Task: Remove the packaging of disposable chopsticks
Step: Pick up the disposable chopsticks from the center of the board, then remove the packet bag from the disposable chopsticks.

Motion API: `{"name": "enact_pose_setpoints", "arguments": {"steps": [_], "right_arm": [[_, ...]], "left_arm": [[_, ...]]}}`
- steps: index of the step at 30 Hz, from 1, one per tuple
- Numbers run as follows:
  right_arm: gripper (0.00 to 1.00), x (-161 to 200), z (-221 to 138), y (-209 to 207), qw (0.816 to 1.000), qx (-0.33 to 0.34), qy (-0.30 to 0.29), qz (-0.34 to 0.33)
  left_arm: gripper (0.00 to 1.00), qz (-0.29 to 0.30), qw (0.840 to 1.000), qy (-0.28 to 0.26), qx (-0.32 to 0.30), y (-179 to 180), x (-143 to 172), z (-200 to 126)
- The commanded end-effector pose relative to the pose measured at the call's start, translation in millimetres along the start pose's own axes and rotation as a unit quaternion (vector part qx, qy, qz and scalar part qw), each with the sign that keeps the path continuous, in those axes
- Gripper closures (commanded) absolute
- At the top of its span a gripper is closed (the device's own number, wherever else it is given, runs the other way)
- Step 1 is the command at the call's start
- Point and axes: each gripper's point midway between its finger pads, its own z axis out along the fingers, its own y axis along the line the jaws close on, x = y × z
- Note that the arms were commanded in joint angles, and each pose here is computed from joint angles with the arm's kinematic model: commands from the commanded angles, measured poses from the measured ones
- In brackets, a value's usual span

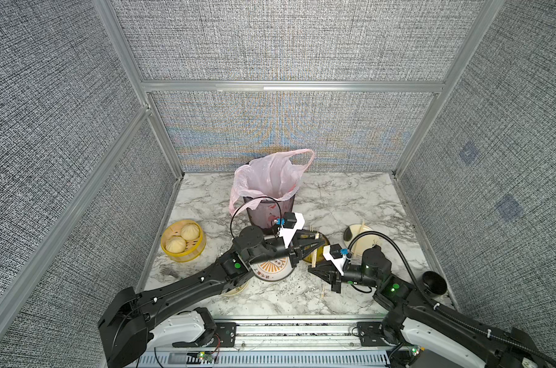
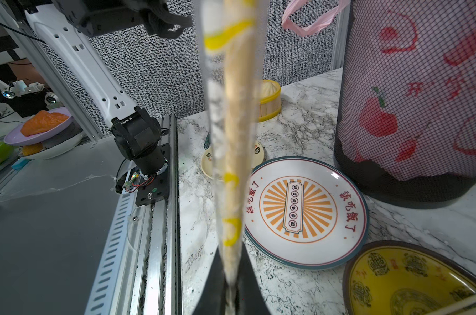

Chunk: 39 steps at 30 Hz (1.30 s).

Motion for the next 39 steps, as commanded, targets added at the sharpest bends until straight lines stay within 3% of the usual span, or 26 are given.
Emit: {"name": "enact_pose_setpoints", "arguments": {"steps": [1,15,22,30,39], "right_arm": [[1.0,-8,-2,2,1.0,-0.001,-0.016,-0.02],[1.0,-5,1,4,1.0,-0.01,-0.007,-0.018],[1.0,-9,-1,4,1.0,-0.008,-0.013,-0.018],[1.0,-23,-4,-4,0.999,0.022,-0.038,-0.016],[1.0,-43,-6,1,0.998,0.012,-0.061,-0.027]], "left_arm": [[0.77,0.015,0.998,-0.015,0.061,-21,-14,-2],[0.83,0.023,0.998,-0.001,0.056,-15,-13,7],[0.96,0.01,0.999,0.013,0.039,-3,6,10],[0.96,0.005,0.999,0.017,0.031,0,22,6],[0.96,-0.009,0.999,0.034,0.017,9,47,6]]}}
